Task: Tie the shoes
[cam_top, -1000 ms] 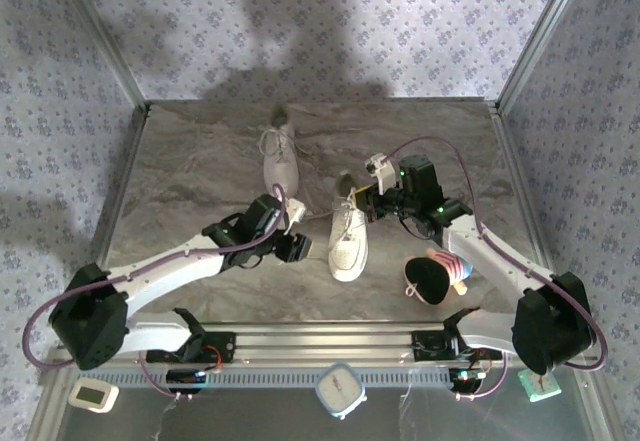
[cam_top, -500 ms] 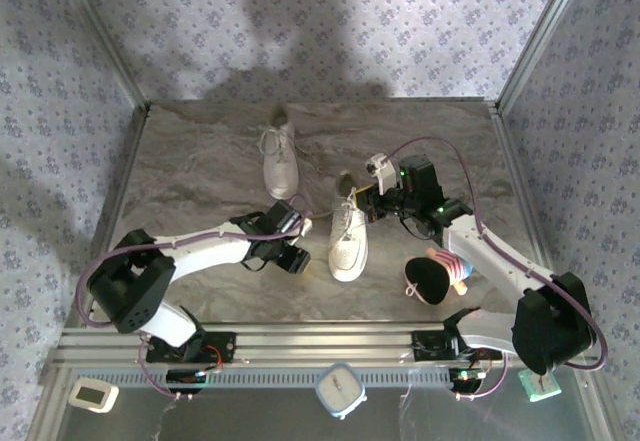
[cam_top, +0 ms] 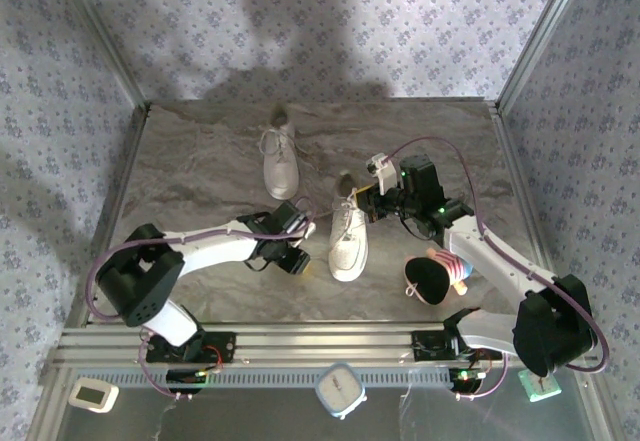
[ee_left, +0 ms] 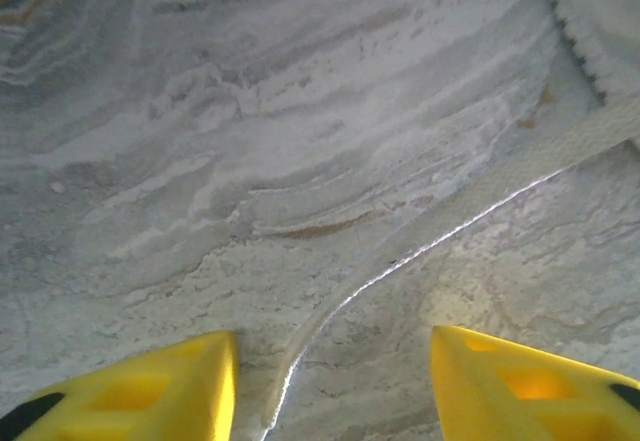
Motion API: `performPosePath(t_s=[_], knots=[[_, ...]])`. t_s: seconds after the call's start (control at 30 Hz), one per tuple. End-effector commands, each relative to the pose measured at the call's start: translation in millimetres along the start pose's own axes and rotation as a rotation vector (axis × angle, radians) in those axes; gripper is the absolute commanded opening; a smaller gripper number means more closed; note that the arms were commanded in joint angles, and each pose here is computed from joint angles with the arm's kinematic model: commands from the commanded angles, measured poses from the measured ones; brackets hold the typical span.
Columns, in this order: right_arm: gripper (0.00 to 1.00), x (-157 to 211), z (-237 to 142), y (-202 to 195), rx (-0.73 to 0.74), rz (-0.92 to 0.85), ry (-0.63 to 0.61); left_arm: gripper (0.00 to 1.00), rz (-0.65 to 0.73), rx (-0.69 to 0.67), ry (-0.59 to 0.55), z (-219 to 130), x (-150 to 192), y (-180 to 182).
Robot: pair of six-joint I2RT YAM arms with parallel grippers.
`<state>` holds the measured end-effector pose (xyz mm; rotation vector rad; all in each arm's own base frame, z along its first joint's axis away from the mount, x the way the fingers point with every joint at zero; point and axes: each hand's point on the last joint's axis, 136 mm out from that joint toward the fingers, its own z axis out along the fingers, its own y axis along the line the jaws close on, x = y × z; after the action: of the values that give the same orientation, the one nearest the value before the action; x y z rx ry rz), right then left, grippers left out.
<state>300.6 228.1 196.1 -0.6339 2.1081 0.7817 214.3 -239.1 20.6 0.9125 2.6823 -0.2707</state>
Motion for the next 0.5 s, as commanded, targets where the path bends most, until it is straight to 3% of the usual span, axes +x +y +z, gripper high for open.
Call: performPosePath(t_s=[0.0, 0.23, 0.37, 0.47], knots=[[0.00, -1.4, -5.4, 0.7, 0.007, -0.014, 0.002, 0.46, 0.010, -0.024, 0.041, 5.1, 6.0, 1.7], [0.00, -1.2, -8.1, -0.2, 0.019, -0.014, -0.004, 0.15, 0.006, -0.048, -0.030, -9.3, -3.7, 5.9], [0.00, -1.6, -9.4, 0.1, 0.029, -0.017, -0.011, 0.03, -0.014, -0.031, -0.168, -34.6, -22.0, 4.4], [0.00, -4.3, -11.2, 2.4, 0.025, -0.016, -0.026, 0.00, -0.053, -0.017, -0.259, -53.2, -36.8, 8.6]])
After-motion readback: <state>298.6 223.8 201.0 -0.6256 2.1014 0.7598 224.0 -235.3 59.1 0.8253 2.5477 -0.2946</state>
